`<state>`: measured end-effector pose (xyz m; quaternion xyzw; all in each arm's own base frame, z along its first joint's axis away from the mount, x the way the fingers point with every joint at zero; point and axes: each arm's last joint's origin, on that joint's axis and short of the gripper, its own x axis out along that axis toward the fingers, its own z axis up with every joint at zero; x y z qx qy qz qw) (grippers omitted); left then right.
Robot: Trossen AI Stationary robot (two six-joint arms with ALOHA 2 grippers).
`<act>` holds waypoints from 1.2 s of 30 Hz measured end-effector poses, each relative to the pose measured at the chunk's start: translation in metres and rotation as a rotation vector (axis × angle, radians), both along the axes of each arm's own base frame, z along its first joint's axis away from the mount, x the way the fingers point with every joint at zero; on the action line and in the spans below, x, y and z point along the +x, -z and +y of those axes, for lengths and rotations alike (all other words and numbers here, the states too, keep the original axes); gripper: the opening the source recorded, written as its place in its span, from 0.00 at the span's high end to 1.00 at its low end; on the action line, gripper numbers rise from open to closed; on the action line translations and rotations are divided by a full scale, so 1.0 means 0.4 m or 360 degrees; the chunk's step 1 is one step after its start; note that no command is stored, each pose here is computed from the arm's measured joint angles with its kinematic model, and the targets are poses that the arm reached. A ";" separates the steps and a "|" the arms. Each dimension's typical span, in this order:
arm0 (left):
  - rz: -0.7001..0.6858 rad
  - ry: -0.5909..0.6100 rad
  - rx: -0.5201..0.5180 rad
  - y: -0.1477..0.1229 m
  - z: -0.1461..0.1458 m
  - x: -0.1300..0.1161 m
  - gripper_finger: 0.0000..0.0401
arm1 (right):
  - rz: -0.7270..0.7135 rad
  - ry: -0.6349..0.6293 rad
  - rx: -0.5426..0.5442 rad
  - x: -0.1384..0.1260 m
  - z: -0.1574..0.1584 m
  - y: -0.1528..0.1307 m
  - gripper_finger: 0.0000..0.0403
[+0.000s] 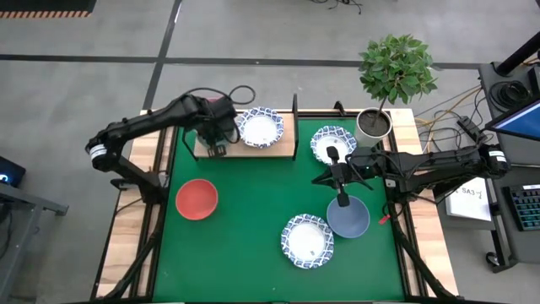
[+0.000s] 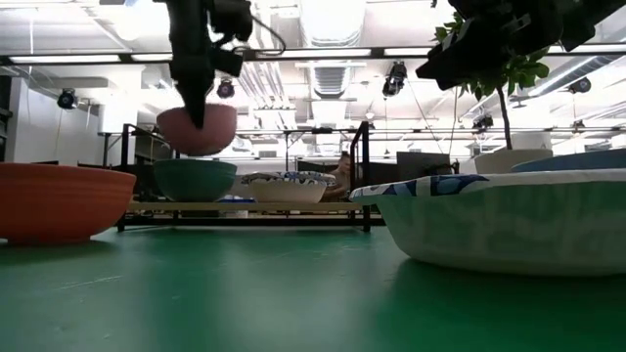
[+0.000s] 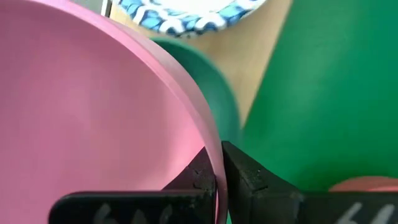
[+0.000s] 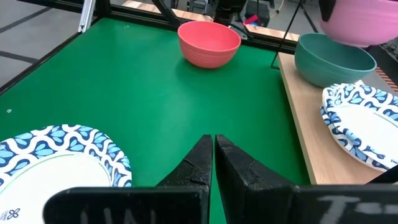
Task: Place and stack bowls onto a shelf
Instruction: Stack the pink bowl on top of the green bowl on the shelf
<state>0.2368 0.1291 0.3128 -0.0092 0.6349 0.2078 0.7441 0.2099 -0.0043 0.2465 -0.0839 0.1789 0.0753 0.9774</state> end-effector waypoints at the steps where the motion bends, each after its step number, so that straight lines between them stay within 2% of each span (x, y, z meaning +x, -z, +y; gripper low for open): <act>1: -0.0001 -0.0004 0.0000 0.010 0.007 -0.002 1.00 | 0.0003 0.0000 0.0000 0.000 0.000 0.000 0.98; 14: 0.0018 0.0007 -0.0110 0.105 0.016 -0.010 1.00 | -0.0006 0.0006 0.0009 0.000 0.000 -0.001 0.98; 25: 0.0002 0.0007 -0.0099 0.118 0.017 -0.008 0.99 | -0.0004 0.0012 0.0022 0.000 0.000 -0.001 0.98; 36: -0.0021 -0.0007 -0.0086 0.076 0.018 -0.005 0.77 | -0.0001 0.0019 0.0041 0.000 0.000 -0.001 0.98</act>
